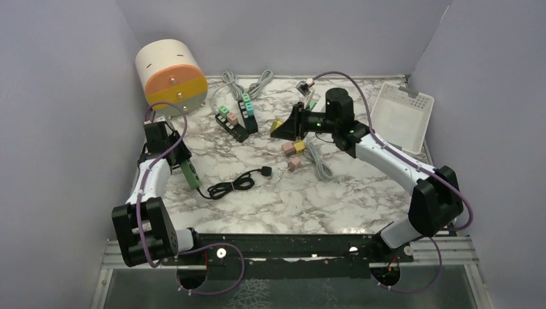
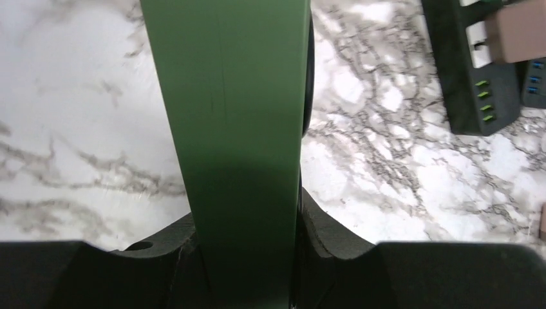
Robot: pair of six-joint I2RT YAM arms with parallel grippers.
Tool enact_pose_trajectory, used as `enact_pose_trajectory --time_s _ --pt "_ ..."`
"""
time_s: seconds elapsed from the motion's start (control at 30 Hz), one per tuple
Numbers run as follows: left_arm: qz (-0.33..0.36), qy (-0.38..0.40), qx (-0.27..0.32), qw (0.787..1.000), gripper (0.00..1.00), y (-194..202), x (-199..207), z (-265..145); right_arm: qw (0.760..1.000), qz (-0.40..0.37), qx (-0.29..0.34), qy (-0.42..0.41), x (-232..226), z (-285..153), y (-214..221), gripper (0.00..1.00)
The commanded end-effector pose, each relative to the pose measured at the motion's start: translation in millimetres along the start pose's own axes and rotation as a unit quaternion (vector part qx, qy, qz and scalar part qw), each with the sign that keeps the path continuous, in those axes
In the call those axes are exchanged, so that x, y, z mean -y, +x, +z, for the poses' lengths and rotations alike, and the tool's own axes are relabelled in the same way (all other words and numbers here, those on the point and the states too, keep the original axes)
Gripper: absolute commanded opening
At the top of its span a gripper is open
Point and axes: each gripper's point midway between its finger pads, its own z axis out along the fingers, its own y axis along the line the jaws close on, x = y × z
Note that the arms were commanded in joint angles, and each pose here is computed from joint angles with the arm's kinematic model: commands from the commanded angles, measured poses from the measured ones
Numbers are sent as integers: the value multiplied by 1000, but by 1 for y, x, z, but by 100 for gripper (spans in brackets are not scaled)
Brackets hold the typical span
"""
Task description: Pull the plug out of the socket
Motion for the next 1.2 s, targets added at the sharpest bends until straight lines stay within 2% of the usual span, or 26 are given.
enact_pose_trajectory --time_s 0.0,0.13,0.17,0.2,0.3,0.33,0.37,0.4,0.57,0.7,0.8,0.93,0.97,1.17 --pt "-45 -76 5 996 0 7 -29 -15 1000 5 -3 23 13 -11 9 1" --pt "-53 -70 -17 996 0 17 -29 -9 988 69 -58 123 75 -7 55 1" --pt "-56 -75 -25 995 2 20 -31 -8 983 77 -72 147 88 -8 68 1" --pt "-57 -83 -32 994 8 22 -35 -7 978 78 -82 174 102 -11 78 2" --pt "-61 -113 -32 991 45 18 -45 -8 963 81 -83 244 131 -22 96 24" --pt "-64 -119 -27 990 62 15 -46 -10 960 76 -82 256 135 -25 97 29" --pt "-68 -123 -22 990 90 12 -48 -12 958 69 -81 265 138 -28 98 32" --pt "-71 -125 -18 989 98 10 -48 -14 956 65 -83 273 140 -30 99 34" --pt "-88 -131 8 987 99 -1 -48 -27 946 53 -103 303 152 -38 106 37" --pt "-97 -132 45 985 99 -23 -43 -47 944 39 -101 312 152 -41 99 56" --pt "-108 -98 74 987 99 -42 -26 -62 942 22 -89 323 149 -45 84 71" --pt "-116 -21 82 990 99 -52 5 -69 947 -20 -48 317 138 -37 40 73" --pt "-114 0 82 990 99 -52 14 -69 949 -34 -35 312 134 -31 27 76" --pt "-92 60 82 991 99 -39 38 -68 947 -96 -17 307 140 26 -25 76"
